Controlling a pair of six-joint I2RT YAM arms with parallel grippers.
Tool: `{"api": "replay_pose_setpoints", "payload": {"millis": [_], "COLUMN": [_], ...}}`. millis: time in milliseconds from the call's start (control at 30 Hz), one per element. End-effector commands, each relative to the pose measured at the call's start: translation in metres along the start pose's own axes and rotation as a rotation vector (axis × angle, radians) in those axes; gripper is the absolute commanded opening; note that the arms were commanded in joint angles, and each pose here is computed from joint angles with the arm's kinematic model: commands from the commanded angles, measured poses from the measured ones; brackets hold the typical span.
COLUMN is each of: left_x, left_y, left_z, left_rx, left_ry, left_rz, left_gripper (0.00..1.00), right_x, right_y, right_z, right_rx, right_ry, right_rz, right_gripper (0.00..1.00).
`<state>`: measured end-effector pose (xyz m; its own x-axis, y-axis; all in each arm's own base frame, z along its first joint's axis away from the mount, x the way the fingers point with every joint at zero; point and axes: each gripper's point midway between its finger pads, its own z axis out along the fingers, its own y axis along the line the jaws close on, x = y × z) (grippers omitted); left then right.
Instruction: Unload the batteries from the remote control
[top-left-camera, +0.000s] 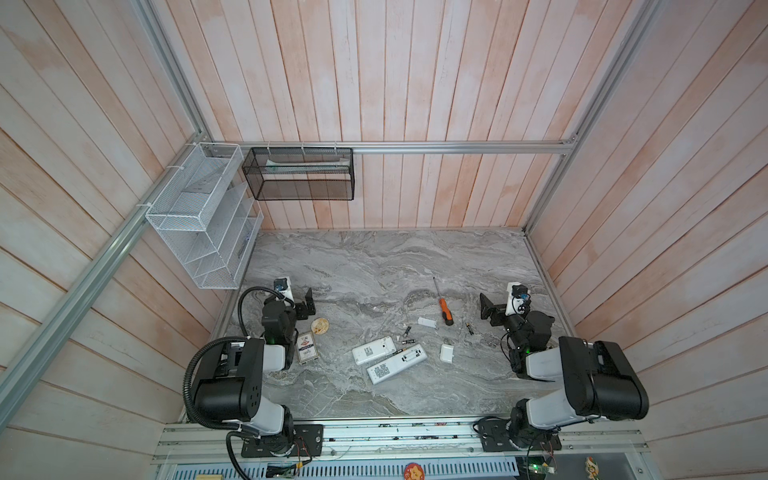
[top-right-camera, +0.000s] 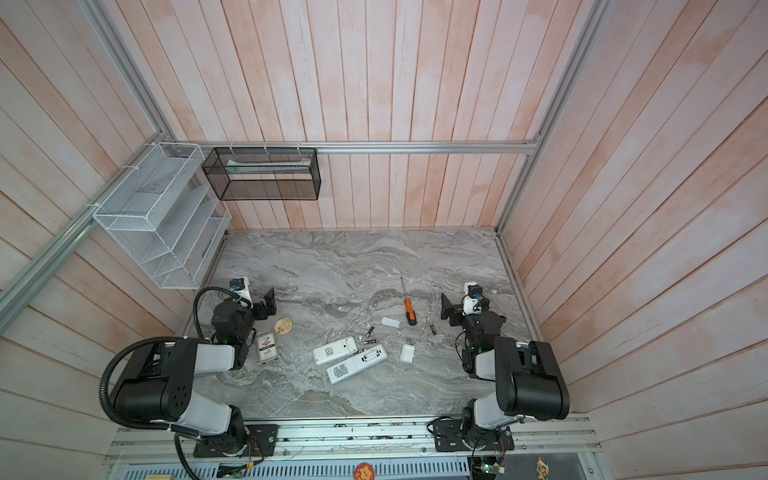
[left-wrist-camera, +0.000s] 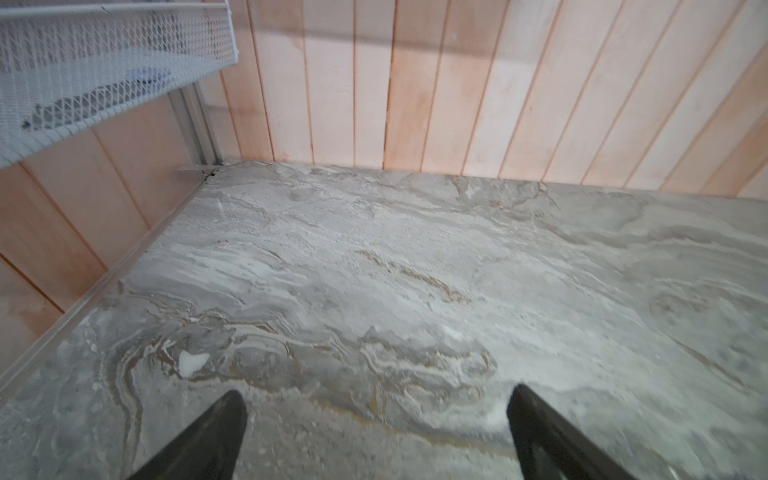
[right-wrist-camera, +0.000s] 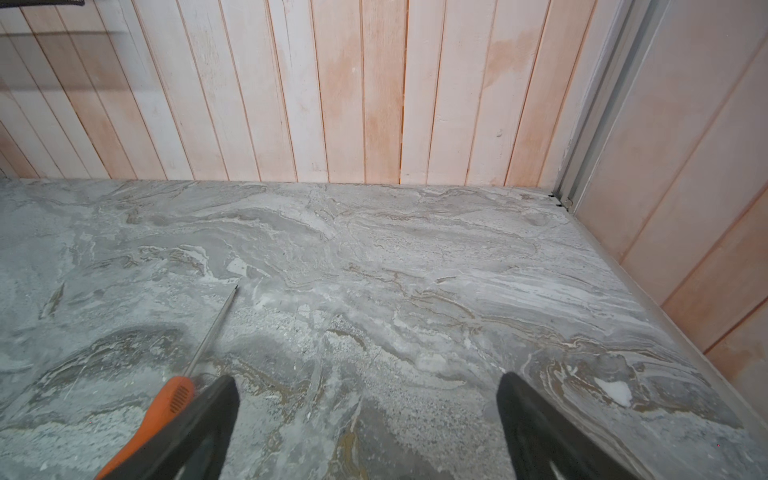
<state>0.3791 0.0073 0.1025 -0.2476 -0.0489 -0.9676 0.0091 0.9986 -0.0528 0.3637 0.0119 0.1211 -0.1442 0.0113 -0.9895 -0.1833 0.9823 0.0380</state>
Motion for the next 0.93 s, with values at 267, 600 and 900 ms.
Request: {"api": "replay_pose_setpoints", "payload": {"millis": [267, 600, 900], "left_x": [-0.025, -0.025, -0.025], "left_y": [-0.007, -0.007, -0.007], "left_z": [0.005, 0.004, 0.007], "left_rx": [0.037, 0.032, 0.037], "left_ry": [-0.092, -0.095, -0.085], "left_rz": [0.033, 0.036, 0.029], "left_gripper": [1.00, 1.00, 1.00], "right_x": [-0.007, -0.007, -0.007], "right_y": [-0.016, -0.017, -0.017], "right_z": [0.009, 0.009, 0.009], "right_rx": [0.092, 0.093, 0.092], "right_ry": [-0.005, -0.005, -0.004], "right_rz": [0.011, 0.011, 0.011], "right_gripper": [0.98, 0.98, 0.98]}}
